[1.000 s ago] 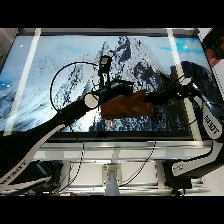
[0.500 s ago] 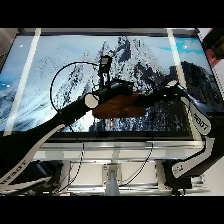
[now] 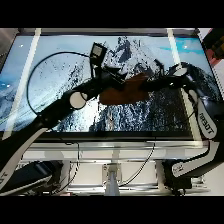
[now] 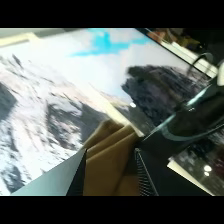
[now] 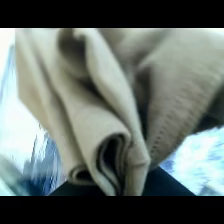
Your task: Fold the clothes and pants, and hang the long-sleeved shirts on hangers.
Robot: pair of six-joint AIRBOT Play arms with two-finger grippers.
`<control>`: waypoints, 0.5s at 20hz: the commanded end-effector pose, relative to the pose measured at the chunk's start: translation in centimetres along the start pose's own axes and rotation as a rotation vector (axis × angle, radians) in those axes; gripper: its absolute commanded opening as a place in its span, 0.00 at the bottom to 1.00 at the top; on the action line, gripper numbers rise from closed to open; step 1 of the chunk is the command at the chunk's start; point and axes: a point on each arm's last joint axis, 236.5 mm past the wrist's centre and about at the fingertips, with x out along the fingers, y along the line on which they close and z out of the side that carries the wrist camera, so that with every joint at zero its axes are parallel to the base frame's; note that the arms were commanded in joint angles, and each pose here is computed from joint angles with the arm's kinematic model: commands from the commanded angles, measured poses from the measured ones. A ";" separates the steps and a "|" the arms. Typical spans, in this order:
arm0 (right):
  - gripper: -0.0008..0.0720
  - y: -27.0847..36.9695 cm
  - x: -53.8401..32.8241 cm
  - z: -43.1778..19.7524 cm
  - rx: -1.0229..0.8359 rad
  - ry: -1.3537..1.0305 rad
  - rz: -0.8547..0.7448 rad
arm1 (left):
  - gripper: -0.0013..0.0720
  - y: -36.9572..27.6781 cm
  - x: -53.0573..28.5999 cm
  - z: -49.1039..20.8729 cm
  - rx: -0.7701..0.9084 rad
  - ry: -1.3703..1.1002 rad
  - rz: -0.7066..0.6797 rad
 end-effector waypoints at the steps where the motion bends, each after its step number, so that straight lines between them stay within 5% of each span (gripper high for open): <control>1: 0.03 -4.0 -8.9 4.0 0.022 -0.190 -0.111 | 0.50 3.8 -3.6 1.9 0.031 0.026 0.042; 3: 0.03 -8.3 -15.1 4.2 0.086 -0.282 -0.221 | 0.37 7.6 -6.1 1.4 0.007 0.096 0.087; 10: 0.03 -23.6 -35.8 -6.3 0.662 -0.557 -0.542 | 0.21 21.4 -17.5 -1.2 -0.143 0.264 0.358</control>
